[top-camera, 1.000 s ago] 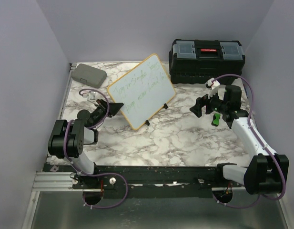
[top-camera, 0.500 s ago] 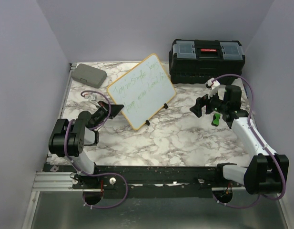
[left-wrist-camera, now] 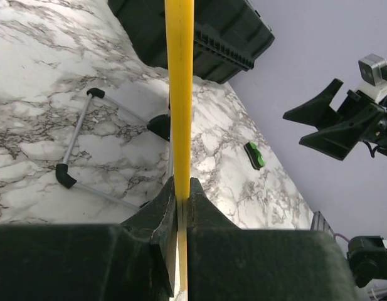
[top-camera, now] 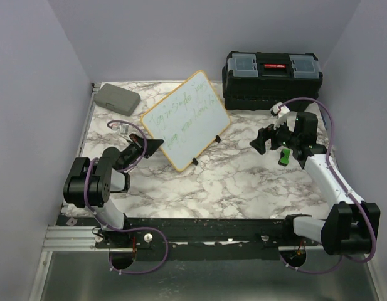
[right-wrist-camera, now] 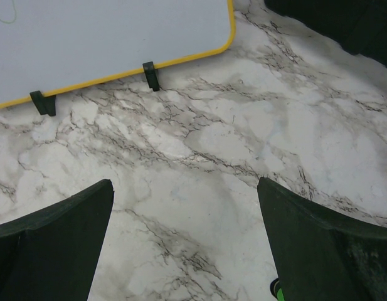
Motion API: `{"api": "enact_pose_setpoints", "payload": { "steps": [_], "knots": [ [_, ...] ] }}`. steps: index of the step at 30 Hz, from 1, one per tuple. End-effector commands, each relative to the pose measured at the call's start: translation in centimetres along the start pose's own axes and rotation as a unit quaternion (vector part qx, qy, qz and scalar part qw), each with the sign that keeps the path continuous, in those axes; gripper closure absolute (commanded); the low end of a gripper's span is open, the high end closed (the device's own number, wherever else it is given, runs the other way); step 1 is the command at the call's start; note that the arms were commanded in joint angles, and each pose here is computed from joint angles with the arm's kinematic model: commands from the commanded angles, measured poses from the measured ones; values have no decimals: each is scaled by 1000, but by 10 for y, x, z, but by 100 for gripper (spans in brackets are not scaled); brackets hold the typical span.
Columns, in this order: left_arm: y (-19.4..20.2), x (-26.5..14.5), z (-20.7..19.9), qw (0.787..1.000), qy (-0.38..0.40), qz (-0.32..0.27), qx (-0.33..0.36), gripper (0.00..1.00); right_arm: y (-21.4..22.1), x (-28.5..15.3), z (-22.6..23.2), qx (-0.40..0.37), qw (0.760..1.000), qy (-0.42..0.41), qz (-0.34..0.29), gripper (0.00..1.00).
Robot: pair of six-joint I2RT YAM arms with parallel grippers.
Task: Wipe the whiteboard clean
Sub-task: Adjust the whiteboard at the center of the board.
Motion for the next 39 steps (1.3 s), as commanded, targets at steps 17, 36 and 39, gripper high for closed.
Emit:
{"api": "enact_pose_setpoints", "payload": {
  "steps": [17, 36, 39],
  "knots": [
    [32, -12, -48, 992, 92, 81, -2, 100, 6, 2, -6, 1, 1000, 9, 15, 0],
    [30, -11, -43, 997, 66, 49, -17, 62, 13, 3, -8, 5, 1000, 11, 25, 0],
    [27, -12, -42, 997, 58, 38, -18, 44, 14, 4, -8, 6, 1000, 13, 27, 0]
  ]
}}
Point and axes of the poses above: each gripper's point midway between its finger pads, its own x axis out along the fingers, its own z axis along the line the jaws close on, y = z × x, the point moved 1 cm from there along -x, back along the fingers, and after that the axes turned 5 degrees about -x, right-handed, at the moved point
